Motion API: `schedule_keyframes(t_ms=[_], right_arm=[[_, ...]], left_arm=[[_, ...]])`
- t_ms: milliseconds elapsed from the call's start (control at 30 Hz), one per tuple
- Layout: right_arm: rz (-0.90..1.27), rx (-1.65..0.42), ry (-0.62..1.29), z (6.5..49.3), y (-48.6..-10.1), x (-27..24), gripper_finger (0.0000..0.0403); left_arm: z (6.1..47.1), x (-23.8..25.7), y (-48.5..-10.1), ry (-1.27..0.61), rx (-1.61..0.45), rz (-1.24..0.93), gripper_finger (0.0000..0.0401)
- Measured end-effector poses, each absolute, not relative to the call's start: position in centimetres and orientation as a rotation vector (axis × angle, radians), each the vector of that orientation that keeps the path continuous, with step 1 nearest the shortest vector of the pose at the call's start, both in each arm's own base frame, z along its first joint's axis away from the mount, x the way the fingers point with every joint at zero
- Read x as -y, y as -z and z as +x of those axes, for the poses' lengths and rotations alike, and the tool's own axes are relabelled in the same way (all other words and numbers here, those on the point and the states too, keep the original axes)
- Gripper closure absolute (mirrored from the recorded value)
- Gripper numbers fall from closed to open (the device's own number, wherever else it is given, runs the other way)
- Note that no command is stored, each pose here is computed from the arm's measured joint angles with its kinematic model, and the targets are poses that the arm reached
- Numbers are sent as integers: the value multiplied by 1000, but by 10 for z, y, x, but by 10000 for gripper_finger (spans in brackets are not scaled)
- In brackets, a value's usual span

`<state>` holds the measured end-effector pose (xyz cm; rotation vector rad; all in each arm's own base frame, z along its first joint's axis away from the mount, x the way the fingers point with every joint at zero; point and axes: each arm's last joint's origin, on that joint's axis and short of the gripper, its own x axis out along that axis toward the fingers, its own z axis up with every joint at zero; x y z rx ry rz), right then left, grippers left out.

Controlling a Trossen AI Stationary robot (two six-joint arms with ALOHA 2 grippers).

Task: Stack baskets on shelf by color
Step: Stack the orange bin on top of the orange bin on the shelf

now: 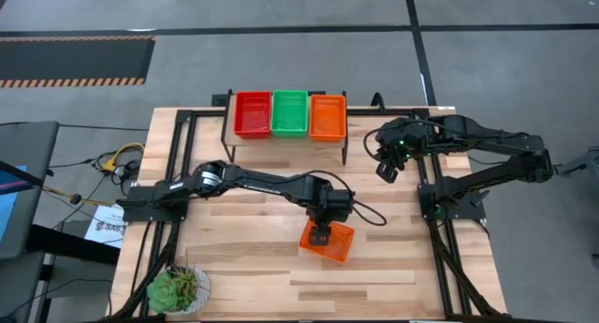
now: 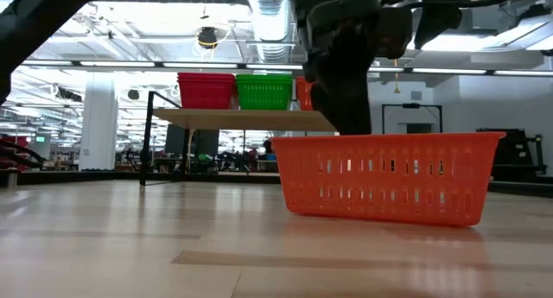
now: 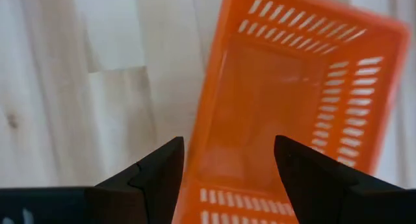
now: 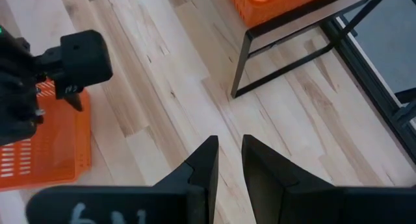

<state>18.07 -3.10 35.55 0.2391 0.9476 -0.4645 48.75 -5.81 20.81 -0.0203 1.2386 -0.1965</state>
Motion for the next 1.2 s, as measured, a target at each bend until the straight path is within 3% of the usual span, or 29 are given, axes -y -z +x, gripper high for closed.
schedule_keyframes(t_ms=[400, 633, 900, 1200], right_arm=[[241, -947, 466, 181, -355, 31, 310], [241, -947, 466, 181, -356, 31, 310], [241, -947, 466, 181, -356, 31, 310], [242, -946, 466, 181, -356, 31, 310]], left_arm=[[491, 44, -209, 212, -1211, 50, 176], [491, 49, -199, 261, -1204, 83, 207], [487, 46, -186, 189, -1252, 94, 226], [486, 46, -170, 228, -1312, 106, 329]])
